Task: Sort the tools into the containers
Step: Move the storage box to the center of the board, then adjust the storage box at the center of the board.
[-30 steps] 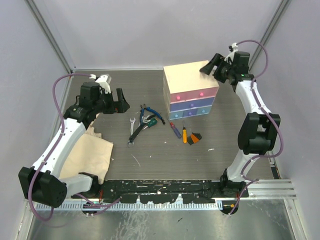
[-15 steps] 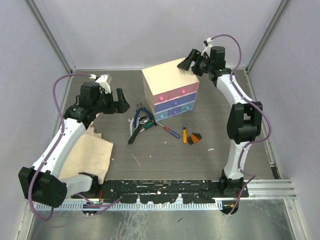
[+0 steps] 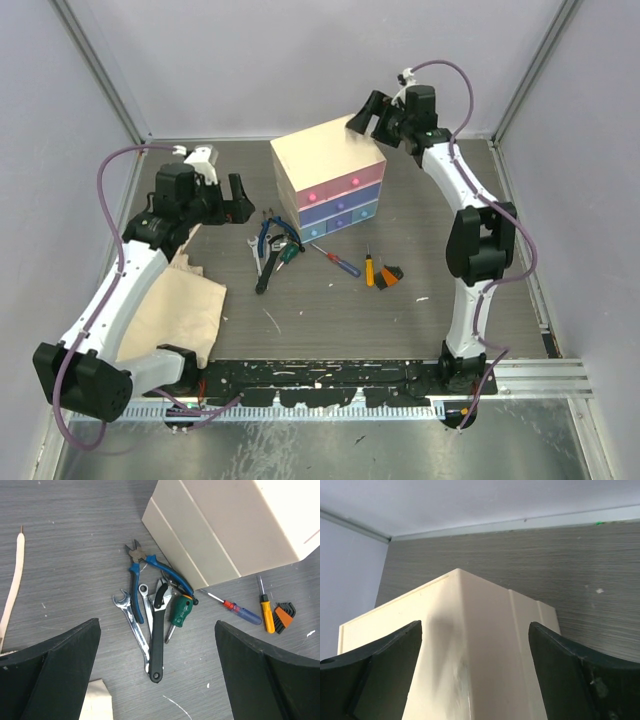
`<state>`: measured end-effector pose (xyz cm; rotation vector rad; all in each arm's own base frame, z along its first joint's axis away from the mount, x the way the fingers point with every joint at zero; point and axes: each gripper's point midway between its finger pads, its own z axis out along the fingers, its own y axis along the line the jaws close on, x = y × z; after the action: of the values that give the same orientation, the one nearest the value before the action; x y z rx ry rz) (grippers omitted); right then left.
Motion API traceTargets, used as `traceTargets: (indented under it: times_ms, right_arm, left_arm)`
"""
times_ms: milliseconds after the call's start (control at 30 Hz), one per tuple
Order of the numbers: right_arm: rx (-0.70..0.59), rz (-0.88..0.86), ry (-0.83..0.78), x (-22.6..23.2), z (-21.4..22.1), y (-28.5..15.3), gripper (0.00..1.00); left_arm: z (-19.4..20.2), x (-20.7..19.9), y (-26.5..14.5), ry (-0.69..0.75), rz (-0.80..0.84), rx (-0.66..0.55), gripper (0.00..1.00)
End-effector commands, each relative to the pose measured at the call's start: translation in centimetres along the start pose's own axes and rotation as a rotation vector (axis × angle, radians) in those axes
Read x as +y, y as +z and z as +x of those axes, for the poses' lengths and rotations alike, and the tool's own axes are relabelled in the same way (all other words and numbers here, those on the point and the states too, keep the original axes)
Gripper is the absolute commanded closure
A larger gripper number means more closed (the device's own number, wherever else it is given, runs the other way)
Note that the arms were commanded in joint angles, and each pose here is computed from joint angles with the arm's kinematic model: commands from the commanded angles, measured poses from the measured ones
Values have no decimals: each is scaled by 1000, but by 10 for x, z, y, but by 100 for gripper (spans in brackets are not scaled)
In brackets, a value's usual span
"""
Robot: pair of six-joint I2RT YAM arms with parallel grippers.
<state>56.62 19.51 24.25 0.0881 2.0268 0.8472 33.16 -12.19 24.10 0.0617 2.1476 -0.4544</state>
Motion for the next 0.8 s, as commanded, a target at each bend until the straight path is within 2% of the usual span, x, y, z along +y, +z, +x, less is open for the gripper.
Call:
traceTargets:
  times_ms: [0,133,267,333,533,767]
  right_arm:
    - [-286,50,-70,29,-98,-83,8]
    - [-383,129,-75,22,-114,-135,7]
    - [-460,179,-58,10,-102,-179,7]
    - [-460,193,-47,2,-86,-195,6]
    - [-381,201,9,-20,-21,-228,7]
    - [-233,21,75,7,40,-236,9]
  left_arm:
    - [-59,-19,-17,21,58,-186,2]
    - [-77,-28,-11,4,96,-213,2]
    - [-100,-37,2,-10,122,-235,2]
    - [-111,-41,15,-17,138,-232,2]
    - [-140,-52,56,-34,188,-220,2]
    - [-148,-63,109,-15,268,-154,1]
